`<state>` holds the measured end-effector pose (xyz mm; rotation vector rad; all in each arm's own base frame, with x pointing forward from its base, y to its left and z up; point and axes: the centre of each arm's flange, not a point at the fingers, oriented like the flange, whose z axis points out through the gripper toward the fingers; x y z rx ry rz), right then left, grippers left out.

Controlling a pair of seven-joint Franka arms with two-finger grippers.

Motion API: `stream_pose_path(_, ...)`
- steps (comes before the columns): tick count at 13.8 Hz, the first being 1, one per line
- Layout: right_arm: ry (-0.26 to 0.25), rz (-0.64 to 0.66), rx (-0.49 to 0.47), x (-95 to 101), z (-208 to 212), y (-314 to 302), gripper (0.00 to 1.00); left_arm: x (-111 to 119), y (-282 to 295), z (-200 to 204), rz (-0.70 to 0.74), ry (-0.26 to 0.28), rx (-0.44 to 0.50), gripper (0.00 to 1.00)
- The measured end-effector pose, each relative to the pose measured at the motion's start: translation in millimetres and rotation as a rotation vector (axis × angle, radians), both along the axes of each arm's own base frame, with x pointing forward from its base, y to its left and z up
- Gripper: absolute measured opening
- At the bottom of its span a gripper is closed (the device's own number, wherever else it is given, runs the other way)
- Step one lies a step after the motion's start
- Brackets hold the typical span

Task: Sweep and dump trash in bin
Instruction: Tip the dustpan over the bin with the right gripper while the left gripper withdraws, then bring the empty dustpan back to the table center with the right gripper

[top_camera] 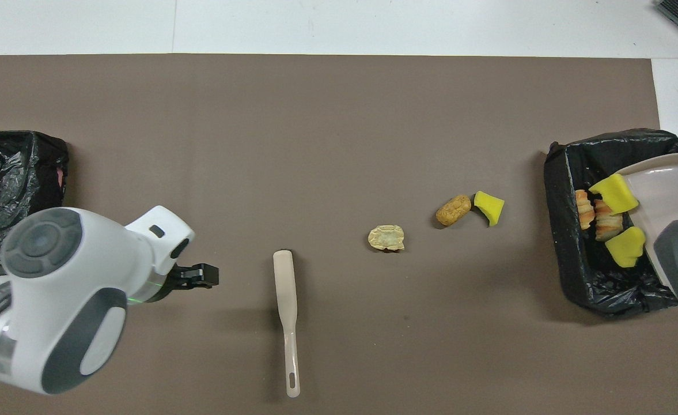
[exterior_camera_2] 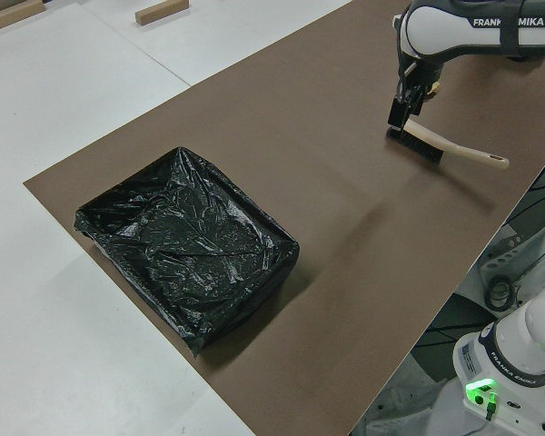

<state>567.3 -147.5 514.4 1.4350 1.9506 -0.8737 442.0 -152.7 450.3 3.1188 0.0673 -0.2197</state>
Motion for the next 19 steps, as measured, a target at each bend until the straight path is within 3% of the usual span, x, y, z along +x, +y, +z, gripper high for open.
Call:
stream_pose_path(6, -0.069, 0.014, -0.034, -9.6, 43, 8, 0.31, 34, 101, 64, -0.082, -0.048, -0.008, 1.0)
stream_pose_path(10, -0.128, -0.028, -0.004, -21.2, 80, 11, 0.31, 66, 112, 101, -0.097, -0.092, 0.007, 1.0)
stream_pose_path(15, -0.2, -0.12, 0.242, -22.3, 81, 22, 0.31, 100, 103, 128, -0.107, -0.092, 0.009, 1.0)
stream_pose_path(19, -0.337, -0.256, 0.419, -13.9, 73, 71, 0.31, 102, 101, 151, -0.109, -0.136, 0.006, 1.0)
